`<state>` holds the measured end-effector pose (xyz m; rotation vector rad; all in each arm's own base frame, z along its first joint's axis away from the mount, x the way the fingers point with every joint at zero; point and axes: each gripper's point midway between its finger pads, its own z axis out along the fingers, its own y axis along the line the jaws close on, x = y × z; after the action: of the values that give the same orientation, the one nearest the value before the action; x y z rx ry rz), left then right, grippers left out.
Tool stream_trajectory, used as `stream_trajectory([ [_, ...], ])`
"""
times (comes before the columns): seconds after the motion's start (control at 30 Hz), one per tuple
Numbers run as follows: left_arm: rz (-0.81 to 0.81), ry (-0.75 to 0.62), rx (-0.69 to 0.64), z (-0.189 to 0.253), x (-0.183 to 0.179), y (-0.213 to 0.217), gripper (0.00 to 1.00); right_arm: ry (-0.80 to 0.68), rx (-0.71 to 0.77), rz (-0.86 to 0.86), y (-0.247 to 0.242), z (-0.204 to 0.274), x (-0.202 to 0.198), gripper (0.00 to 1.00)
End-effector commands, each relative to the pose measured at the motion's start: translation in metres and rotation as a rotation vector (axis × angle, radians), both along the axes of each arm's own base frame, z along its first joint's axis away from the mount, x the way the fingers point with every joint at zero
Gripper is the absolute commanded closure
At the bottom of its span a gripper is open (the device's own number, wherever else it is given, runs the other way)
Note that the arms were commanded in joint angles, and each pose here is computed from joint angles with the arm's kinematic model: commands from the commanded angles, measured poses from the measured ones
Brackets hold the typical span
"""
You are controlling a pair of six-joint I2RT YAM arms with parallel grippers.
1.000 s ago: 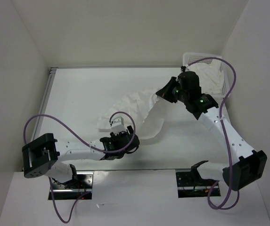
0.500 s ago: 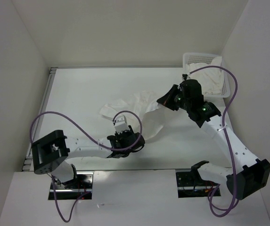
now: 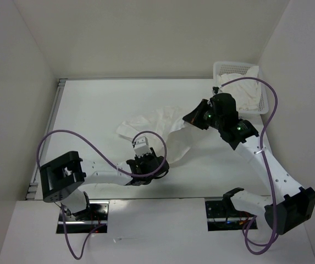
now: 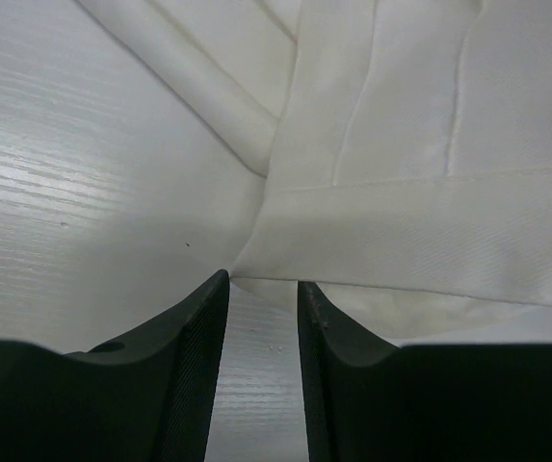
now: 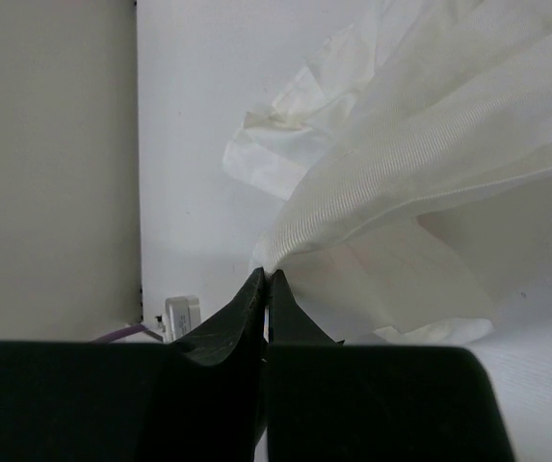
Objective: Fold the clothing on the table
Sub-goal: Fold the skirt
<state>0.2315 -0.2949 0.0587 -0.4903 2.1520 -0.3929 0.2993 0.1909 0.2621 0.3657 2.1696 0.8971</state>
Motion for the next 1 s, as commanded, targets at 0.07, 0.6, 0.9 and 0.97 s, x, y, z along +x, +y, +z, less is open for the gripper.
stream_trajectory([
  [0.07, 0.048, -0.018, 0.02, -0.003, 0.004, 0.006, 0.58, -0.076, 0.051, 0.024, 0.006, 0.032, -0.004, 1.0],
  [0.6, 0.09, -0.104, 0.019, 0.009, 0.021, -0.001, 0.55, -0.076, 0.087, 0.051, 0.008, 0.042, -0.016, 1.0],
  [0.9, 0.11, -0.071, 0.047, -0.018, 0.03, 0.002, 0.75, -0.096, 0.1, 0.03, 0.001, 0.057, -0.022, 1.0],
  [0.97, 0.136, -0.063, 0.074, -0.018, 0.026, 0.015, 0.9, -0.113, 0.094, 0.016, -0.004, 0.06, -0.021, 1.0],
])
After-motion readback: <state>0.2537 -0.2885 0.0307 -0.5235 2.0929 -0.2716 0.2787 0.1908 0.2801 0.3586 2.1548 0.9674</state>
